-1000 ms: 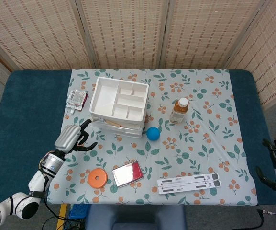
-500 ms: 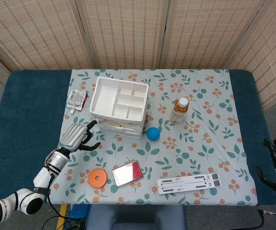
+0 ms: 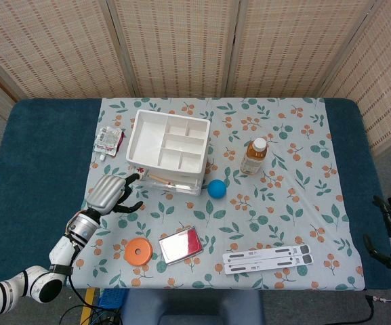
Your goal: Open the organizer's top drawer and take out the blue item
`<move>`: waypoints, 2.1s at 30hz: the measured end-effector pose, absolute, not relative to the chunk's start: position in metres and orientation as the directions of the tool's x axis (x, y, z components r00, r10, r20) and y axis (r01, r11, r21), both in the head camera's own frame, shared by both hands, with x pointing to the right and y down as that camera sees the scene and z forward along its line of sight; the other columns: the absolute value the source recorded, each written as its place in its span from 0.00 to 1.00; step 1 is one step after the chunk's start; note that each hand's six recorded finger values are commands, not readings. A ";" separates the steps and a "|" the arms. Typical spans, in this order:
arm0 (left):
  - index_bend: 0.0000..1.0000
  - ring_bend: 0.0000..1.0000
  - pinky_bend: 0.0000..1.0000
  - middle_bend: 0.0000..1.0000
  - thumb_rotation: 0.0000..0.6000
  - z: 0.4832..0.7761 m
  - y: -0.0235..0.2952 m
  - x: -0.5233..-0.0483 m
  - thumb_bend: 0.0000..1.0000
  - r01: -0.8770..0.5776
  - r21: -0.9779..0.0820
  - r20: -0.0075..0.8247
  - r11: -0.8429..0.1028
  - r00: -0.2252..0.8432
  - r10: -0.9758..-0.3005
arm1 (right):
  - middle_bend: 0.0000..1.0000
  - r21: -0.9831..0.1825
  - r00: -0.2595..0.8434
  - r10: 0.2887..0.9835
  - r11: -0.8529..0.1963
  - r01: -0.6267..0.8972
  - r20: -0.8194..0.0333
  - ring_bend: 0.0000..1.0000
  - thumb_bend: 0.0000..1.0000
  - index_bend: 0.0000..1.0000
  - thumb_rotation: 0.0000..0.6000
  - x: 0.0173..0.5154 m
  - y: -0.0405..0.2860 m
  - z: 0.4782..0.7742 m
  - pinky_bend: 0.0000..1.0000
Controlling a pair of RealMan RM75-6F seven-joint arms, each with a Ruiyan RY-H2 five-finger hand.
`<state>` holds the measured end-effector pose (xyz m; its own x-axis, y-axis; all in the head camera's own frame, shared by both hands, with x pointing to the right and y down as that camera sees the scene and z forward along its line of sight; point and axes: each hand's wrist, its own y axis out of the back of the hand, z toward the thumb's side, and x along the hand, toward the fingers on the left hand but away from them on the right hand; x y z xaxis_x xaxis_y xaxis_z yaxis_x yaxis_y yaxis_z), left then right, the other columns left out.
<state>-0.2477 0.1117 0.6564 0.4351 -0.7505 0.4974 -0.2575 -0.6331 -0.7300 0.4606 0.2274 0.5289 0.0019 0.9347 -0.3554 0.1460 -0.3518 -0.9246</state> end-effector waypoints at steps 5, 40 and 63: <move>0.36 1.00 1.00 0.91 1.00 0.651 0.117 -0.251 0.27 -0.256 -0.724 0.500 -0.641 0.446 -0.742 | 0.19 -0.925 0.007 0.935 -0.352 0.145 -0.355 0.08 0.40 0.05 1.00 0.459 0.226 0.529 0.10; 0.29 1.00 1.00 0.91 1.00 0.609 0.137 -0.264 0.27 -0.206 -0.727 0.490 -0.654 0.512 -0.706 | 0.21 -0.941 -0.005 0.948 -0.315 0.123 -0.318 0.10 0.41 0.05 1.00 0.465 0.224 0.514 0.10; 0.38 1.00 1.00 0.91 1.00 0.580 0.083 -0.261 0.27 -0.007 -0.878 0.391 -0.479 0.569 -0.724 | 0.21 -0.947 0.016 0.954 -0.300 0.114 -0.301 0.10 0.41 0.05 1.00 0.461 0.219 0.504 0.10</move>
